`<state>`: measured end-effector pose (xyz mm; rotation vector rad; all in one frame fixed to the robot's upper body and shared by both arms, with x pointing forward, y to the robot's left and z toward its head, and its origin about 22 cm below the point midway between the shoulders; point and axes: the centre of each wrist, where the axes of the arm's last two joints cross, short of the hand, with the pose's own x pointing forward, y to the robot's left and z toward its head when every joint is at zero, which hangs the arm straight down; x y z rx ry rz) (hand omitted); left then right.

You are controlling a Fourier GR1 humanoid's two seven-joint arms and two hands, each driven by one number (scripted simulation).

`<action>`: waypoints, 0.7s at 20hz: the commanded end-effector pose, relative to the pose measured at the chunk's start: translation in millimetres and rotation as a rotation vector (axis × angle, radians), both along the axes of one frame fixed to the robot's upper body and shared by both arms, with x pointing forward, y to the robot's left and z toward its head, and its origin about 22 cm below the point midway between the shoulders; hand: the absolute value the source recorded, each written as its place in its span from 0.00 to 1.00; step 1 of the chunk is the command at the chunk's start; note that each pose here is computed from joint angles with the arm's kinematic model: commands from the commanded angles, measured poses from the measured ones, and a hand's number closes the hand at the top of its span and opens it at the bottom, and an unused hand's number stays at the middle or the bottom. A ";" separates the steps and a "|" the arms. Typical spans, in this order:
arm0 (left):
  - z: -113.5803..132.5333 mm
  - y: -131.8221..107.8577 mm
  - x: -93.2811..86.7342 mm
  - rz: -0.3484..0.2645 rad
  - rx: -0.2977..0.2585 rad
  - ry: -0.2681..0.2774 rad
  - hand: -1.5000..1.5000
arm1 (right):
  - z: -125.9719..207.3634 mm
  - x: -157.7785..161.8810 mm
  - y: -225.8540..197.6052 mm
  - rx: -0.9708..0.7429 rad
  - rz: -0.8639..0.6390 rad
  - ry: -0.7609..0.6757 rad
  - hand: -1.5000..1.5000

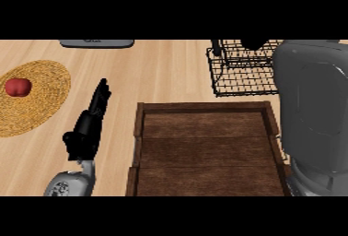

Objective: Pick the croissant from the tray and place it in the tiered basket

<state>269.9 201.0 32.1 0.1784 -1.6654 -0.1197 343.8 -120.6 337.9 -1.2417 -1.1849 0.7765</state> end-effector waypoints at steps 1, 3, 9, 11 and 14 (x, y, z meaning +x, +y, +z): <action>3.9 -0.6 15.1 0.011 -0.005 0.004 0.50 | 0.6 19.1 -4.9 -0.023 -0.049 -0.016 1.00; -7.2 -11.9 1.4 0.016 0.010 -0.011 0.50 | -13.2 32.8 -20.2 -0.041 -0.062 -0.029 1.00; 10.4 -21.3 3.4 -0.013 -0.002 -0.014 0.50 | -11.2 70.9 -52.1 -0.094 -0.083 -0.007 1.00; 2.4 -13.2 -2.1 0.003 -0.004 0.007 0.50 | -41.5 64.4 -56.0 -0.104 -0.073 0.002 1.00; -11.5 -9.3 5.6 0.005 0.007 -0.008 0.50 | -47.7 77.9 -61.0 0.097 -0.154 0.014 1.00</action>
